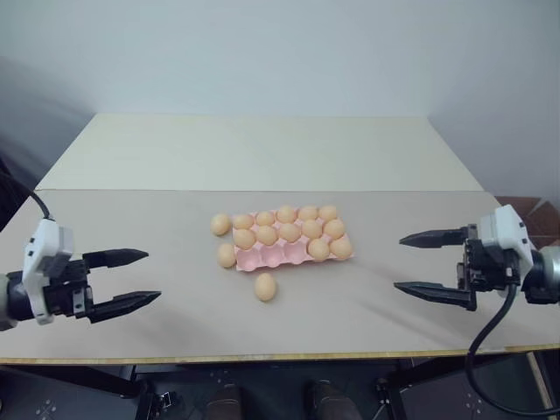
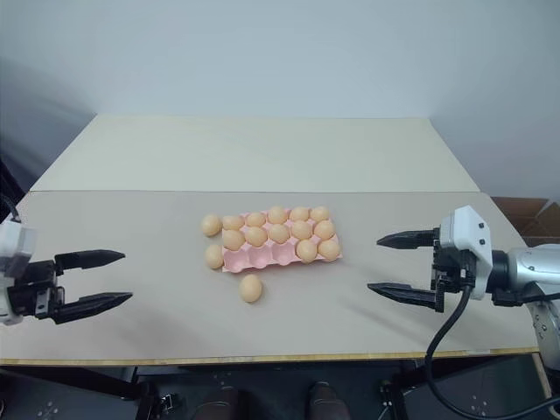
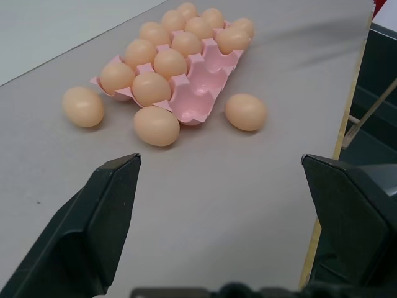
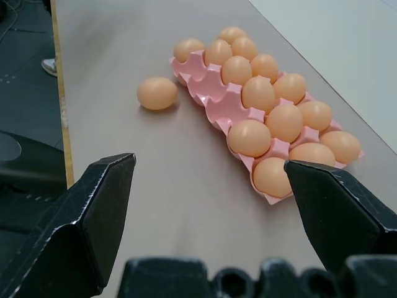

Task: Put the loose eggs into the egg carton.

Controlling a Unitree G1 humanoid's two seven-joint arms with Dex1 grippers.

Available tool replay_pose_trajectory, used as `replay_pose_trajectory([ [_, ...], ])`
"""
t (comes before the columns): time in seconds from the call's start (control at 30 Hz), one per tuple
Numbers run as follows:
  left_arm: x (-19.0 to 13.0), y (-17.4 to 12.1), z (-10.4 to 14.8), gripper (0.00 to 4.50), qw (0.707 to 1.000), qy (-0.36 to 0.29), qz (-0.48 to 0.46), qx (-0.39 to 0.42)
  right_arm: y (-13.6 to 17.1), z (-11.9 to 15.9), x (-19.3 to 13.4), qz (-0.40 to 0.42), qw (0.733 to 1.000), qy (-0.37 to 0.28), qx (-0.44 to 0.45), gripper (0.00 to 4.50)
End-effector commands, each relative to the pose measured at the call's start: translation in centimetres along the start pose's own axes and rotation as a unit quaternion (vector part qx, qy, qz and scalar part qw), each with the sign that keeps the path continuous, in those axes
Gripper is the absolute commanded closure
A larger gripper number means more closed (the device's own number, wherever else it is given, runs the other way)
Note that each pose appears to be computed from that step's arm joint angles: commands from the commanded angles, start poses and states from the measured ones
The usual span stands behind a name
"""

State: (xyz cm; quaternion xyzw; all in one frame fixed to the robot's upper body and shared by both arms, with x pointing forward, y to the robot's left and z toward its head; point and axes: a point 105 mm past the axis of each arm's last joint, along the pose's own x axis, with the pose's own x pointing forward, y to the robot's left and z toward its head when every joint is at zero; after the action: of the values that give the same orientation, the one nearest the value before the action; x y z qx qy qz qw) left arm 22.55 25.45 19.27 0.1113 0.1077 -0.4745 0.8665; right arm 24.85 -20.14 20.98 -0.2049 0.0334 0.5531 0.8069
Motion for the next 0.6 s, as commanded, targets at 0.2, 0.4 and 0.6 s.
replay_pose_trajectory([
  [0.2, 5.5, -2.4, 0.2, 0.00, 0.998, -0.004, -0.067, 0.021, 0.1, 1.3, 0.4, 0.006, 0.999, -0.013, -0.031, 0.01],
  [0.4, 12.2, -3.2, -2.0, 0.00, 1.000, 0.019, -0.019, -0.009, 0.1, 1.8, 0.6, 0.000, 0.999, -0.017, -0.040, 0.01],
  [0.6, 15.9, -5.2, -2.1, 0.00, 0.998, 0.019, 0.016, -0.062, 0.7, 2.2, 0.5, -0.011, 0.999, -0.021, -0.043, 0.01],
])
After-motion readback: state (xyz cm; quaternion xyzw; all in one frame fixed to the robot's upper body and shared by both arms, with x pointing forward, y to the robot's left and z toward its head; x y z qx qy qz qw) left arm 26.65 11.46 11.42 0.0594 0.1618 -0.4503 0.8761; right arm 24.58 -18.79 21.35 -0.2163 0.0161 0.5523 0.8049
